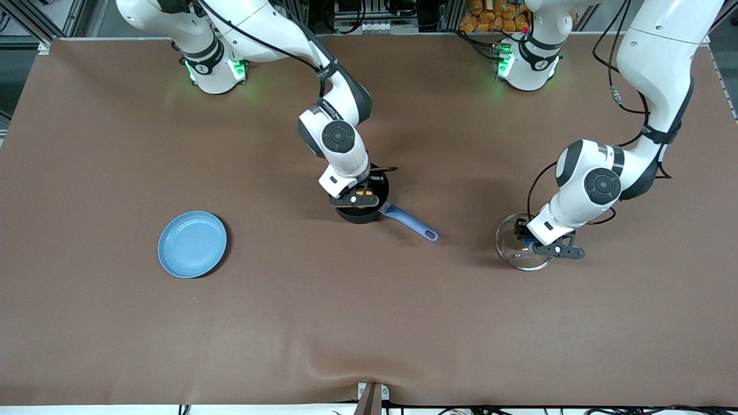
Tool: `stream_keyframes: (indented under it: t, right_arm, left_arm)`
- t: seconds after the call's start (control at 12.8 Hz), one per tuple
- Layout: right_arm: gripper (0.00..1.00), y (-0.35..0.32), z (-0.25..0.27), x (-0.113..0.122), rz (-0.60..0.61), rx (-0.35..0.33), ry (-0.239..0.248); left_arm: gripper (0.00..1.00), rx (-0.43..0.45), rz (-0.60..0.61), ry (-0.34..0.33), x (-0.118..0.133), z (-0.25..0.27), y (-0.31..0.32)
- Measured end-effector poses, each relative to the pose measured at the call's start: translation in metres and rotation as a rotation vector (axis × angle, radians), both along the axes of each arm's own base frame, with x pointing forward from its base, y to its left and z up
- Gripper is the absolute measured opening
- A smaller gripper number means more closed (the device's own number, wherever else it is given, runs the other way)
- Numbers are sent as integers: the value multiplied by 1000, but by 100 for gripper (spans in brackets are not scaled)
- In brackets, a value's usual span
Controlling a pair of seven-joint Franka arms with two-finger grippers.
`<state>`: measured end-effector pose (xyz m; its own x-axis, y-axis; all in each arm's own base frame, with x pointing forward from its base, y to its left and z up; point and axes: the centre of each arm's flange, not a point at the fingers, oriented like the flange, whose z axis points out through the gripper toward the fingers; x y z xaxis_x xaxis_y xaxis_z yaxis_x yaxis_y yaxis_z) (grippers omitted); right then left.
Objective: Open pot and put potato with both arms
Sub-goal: 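Lower the lid with the left gripper while the right gripper lowers the potato, then open the right gripper to release the potato while the left gripper releases the lid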
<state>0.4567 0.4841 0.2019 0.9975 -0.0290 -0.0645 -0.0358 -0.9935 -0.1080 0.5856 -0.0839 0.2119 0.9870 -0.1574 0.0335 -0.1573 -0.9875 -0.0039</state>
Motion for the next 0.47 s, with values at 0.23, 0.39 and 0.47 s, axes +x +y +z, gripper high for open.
stream_keyframes:
  t: [0.23, 0.39, 0.47]
  right_arm:
    - [63, 0, 0, 0, -18, -2, 2]
    - [72, -1, 0, 1, -21, -2, 1]
    - [75, -1, 0, 2, -22, -2, -2]
  left_arm:
    - [80, 5, -1, -29, 5, 10, 4]
    - [100, -6, -34, -75, 11, 38, -18]
    - [100, -10, -51, -92, 12, 59, -39]
